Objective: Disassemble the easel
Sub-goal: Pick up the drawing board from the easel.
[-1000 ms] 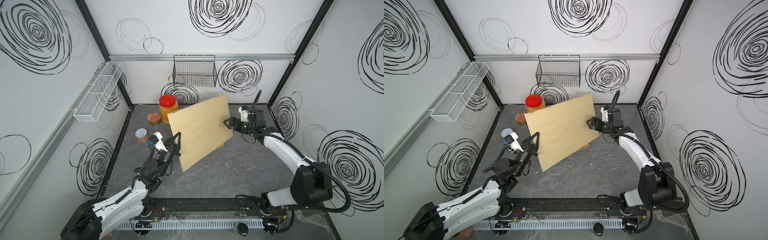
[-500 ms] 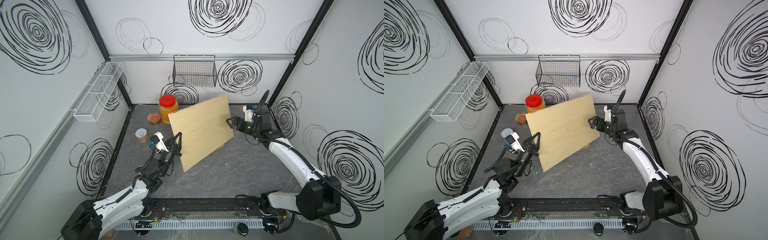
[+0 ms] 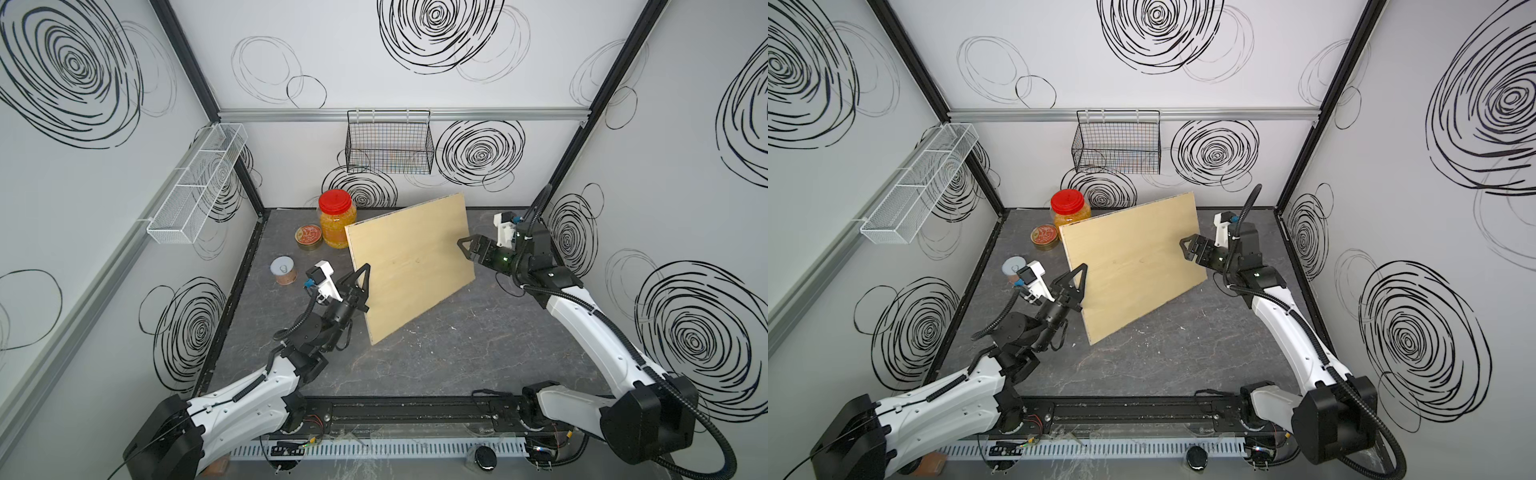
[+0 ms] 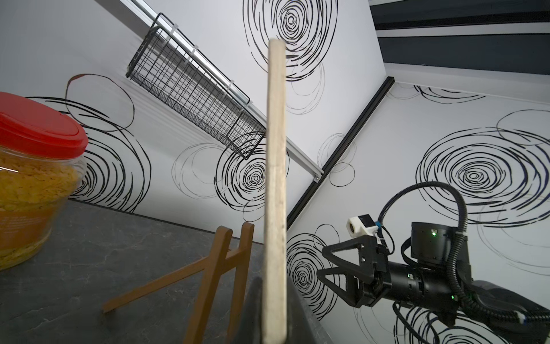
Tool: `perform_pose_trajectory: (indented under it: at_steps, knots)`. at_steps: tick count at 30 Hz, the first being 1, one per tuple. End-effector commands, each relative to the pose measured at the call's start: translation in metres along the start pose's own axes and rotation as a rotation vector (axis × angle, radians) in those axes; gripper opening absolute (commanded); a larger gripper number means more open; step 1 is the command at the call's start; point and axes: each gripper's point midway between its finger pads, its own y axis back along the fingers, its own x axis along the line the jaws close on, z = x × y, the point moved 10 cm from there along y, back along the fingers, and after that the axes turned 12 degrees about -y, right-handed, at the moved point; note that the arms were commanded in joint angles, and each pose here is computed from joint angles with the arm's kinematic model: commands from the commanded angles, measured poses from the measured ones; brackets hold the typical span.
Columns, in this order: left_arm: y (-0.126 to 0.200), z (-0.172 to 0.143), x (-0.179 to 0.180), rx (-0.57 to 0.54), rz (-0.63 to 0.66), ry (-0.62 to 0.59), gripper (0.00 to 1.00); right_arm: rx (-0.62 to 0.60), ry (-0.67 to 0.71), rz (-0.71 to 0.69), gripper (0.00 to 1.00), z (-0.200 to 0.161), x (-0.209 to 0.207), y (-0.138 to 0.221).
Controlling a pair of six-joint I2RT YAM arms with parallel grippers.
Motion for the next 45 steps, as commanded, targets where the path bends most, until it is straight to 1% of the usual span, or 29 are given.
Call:
perform_pose_trajectory:
  at_steps: [1, 5, 8, 11, 17, 20, 24, 28, 35, 37, 41, 45]
  knots:
    - [0.01, 0.104, -0.04, -0.515, -0.221, 0.254, 0.0, -0.033, -0.045, -0.001, 0.93, -0.004, 0.001, 0.02]
    - [0.007, 0.11, -0.044, -0.521, -0.202, 0.283, 0.0, -0.069, -0.1, 0.013, 0.93, -0.012, -0.001, 0.039]
    - [0.003, 0.111, -0.041, -0.525, -0.164, 0.339, 0.0, -0.097, -0.159, 0.035, 0.93, -0.021, -0.006, 0.051]
    - [-0.001, 0.109, -0.038, -0.536, -0.138, 0.422, 0.0, -0.12, -0.235, 0.098, 0.93, -0.033, -0.011, 0.06]
    - [-0.011, 0.111, -0.041, -0.552, -0.142, 0.57, 0.0, -0.157, -0.384, 0.264, 0.94, -0.052, -0.021, 0.069]
    - [-0.016, 0.112, -0.044, -0.552, -0.148, 0.619, 0.0, -0.155, -0.43, 0.309, 0.95, -0.056, -0.023, 0.07]
    - [-0.021, 0.112, -0.048, -0.557, -0.162, 0.697, 0.0, -0.124, -0.491, 0.344, 0.96, -0.06, -0.027, 0.064]
    - [-0.024, 0.113, -0.054, -0.559, -0.179, 0.74, 0.0, -0.111, -0.538, 0.371, 0.96, -0.064, -0.031, 0.058]
    - [-0.028, 0.109, -0.057, -0.529, -0.204, 0.818, 0.0, -0.123, -0.543, 0.435, 0.96, -0.061, -0.033, 0.048]
    - [-0.029, 0.11, -0.059, -0.517, -0.214, 0.826, 0.0, -0.114, -0.558, 0.47, 0.94, -0.06, -0.033, 0.044]
    - [-0.029, 0.105, -0.06, -0.474, -0.186, 0.882, 0.0, -0.12, -0.562, 0.564, 0.87, -0.053, -0.023, 0.044]
    - [-0.028, 0.105, -0.059, -0.457, -0.189, 0.922, 0.0, -0.138, -0.538, 0.611, 0.71, -0.045, -0.013, 0.048]
